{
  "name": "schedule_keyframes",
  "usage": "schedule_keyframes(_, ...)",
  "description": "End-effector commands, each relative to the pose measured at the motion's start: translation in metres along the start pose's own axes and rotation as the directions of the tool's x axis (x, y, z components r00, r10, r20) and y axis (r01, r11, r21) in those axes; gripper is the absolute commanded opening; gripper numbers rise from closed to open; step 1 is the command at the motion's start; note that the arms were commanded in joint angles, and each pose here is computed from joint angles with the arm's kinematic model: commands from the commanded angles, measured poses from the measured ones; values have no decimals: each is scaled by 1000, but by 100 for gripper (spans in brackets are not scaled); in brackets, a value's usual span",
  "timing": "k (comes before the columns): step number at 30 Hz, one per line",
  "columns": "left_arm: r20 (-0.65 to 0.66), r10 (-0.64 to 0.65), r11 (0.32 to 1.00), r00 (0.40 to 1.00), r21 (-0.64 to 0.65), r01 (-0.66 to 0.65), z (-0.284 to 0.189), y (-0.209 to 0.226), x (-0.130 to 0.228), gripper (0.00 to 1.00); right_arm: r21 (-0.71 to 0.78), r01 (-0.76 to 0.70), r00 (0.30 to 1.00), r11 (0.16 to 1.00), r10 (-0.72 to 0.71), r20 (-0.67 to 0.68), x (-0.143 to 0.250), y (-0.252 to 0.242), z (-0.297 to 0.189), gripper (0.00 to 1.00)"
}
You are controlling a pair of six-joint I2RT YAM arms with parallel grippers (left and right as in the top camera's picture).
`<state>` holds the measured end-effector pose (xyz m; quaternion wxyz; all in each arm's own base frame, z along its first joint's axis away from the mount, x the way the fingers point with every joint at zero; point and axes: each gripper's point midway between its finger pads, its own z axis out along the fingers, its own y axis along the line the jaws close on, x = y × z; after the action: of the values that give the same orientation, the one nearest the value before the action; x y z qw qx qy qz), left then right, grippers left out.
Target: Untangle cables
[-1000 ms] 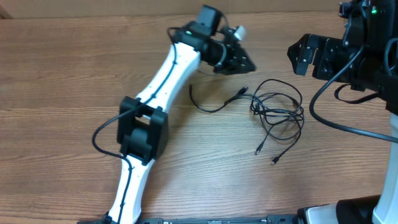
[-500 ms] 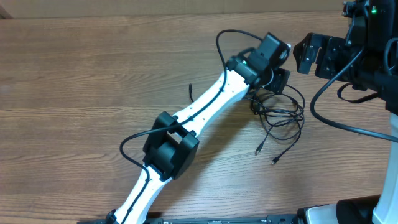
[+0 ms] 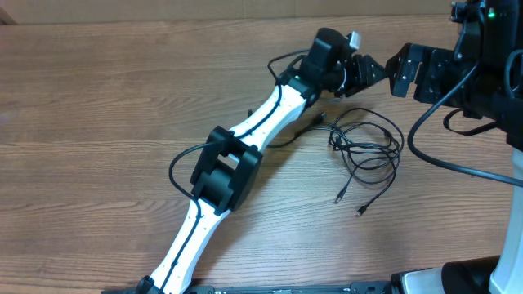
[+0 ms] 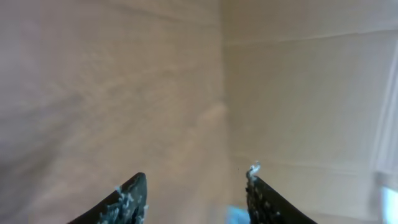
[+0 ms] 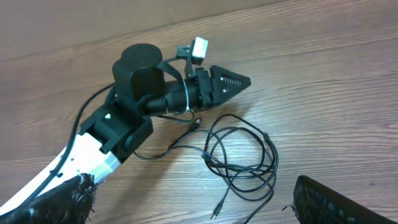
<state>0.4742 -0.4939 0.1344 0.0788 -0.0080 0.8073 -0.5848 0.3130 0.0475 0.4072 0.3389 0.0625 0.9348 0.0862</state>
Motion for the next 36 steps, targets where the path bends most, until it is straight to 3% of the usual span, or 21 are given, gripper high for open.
schedule_keyframes(1, -239, -288, 954, 927, 8, 299, 12, 5, 45, 42, 0, 3, 1000, 1000, -3, 30, -2, 0, -9, 100)
schedule_keyframes(4, -333, -310, 944, 891, 5, 330, 10, 1, 63, 39, 0, 3, 1000, 1000, -3, 29, -2, 0, -9, 100)
schedule_keyframes(5, -360, -304, 945, 882, 8, 328, 10, -2, 68, 49, 0, 3, 1000, 1000, -3, 29, -2, 0, -9, 100)
schedule_keyframes(7, -390, -302, 944, 870, 4, 330, 11, -4, 77, 55, 0, 2, 1000, 1000, -2, 29, -2, 0, -9, 100)
schedule_keyframes(18, -318, -409, 909, 855, -226, 350, 4, 56, 93, 57, 18, 1, 999, 1000, -1, -33, 9, -3, 6, 100)
schedule_keyframes(21, -308, -404, 909, 861, -240, 340, -1, 64, 89, 58, 33, 1, 996, 999, 2, -85, 18, -7, 19, 100)
schedule_keyframes(24, -242, -390, 908, 888, -260, 328, -4, 75, 75, 59, 45, 1, 992, 999, 4, -125, 26, -9, 28, 93)
schedule_keyframes(29, -133, -369, 901, 920, -295, 319, -5, 90, 55, 63, 46, 2, 992, 999, 4, -130, 27, -9, 30, 94)
schedule_keyframes(36, -82, -319, 918, 944, -274, 286, -3, 88, 40, 64, 45, 2, 992, 999, 3, -126, 26, -9, 30, 94)
